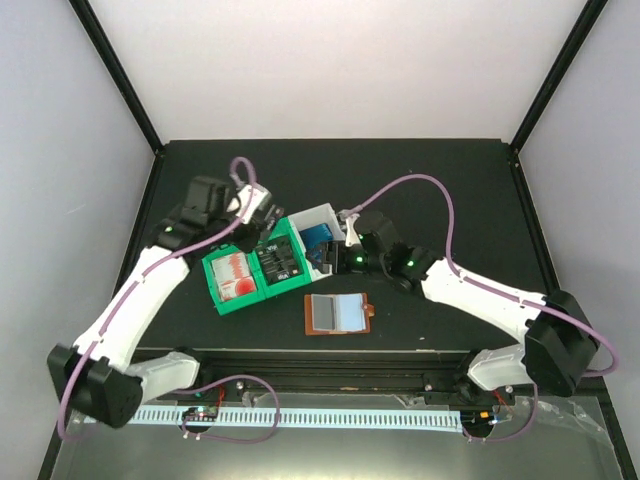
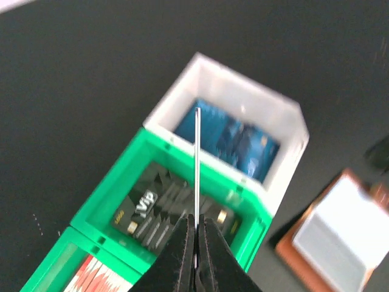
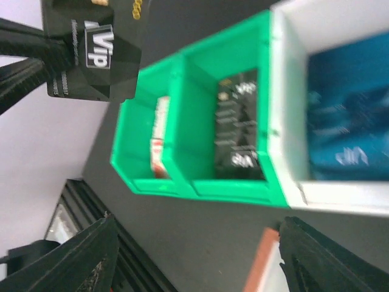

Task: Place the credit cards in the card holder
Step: Pick up the credit card from the storage box, then place the credit card in the storage box.

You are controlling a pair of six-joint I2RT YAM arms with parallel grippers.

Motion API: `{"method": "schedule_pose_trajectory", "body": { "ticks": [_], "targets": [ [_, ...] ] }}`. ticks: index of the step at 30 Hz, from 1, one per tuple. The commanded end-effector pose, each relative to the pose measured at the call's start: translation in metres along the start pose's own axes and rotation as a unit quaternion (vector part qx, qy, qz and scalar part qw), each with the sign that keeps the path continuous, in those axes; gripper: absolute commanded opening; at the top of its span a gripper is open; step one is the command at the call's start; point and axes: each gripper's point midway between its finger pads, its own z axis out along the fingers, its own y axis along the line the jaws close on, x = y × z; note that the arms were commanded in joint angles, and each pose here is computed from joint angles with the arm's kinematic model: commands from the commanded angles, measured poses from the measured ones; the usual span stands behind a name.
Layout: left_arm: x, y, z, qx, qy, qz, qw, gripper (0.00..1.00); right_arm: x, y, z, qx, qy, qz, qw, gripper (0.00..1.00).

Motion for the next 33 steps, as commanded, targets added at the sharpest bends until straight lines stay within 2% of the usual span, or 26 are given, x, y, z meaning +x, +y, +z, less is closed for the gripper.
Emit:
{"method": "schedule_pose_trajectory", "body": {
  "ticks": [1,3,6,10,13,18,22,24,28,33],
  "targets": [
    [-0.049,0.002,-0.045,0.069,-0.145,-0.179,0.971,0.02,-0.04,0.051,0.003,-0.094,-0.043,-0.014,0.994,0.75],
    [-0.054,-0.002,-0.058,0.12,-0.166,-0.23,0.951,0.01,-0.05,0.066,0.007,-0.118,-0.046,-0.011,0.992,0.75],
    [-0.054,-0.012,-0.069,0.191,-0.166,-0.279,0.926,0.02,-0.062,0.095,0.006,-0.171,-0.042,-0.015,0.984,0.75],
    [-0.057,-0.025,-0.082,0.268,-0.188,-0.313,0.892,0.02,-0.073,0.124,0.003,-0.233,-0.039,-0.014,0.972,0.75],
    [-0.056,-0.033,-0.09,0.305,-0.191,-0.333,0.871,0.02,-0.075,0.131,0.012,-0.243,-0.017,-0.001,0.97,0.71],
    [-0.052,-0.035,-0.101,0.316,-0.198,-0.345,0.861,0.01,-0.077,0.128,0.018,-0.236,-0.017,0.016,0.971,0.6],
    [-0.051,-0.039,-0.11,0.334,-0.209,-0.35,0.85,0.02,-0.077,0.13,0.014,-0.242,-0.021,0.016,0.97,0.57],
    [-0.052,-0.036,-0.114,0.323,-0.216,-0.351,0.852,0.02,-0.079,0.128,0.012,-0.232,-0.029,0.015,0.972,0.58],
    [-0.051,-0.031,-0.117,0.309,-0.224,-0.355,0.854,0.02,-0.081,0.118,0.011,-0.205,-0.042,0.012,0.978,0.67],
    [-0.051,-0.031,-0.119,0.311,-0.225,-0.351,0.854,0.02,-0.084,0.118,0.009,-0.196,-0.044,0.006,0.98,0.69]
  ]
}}
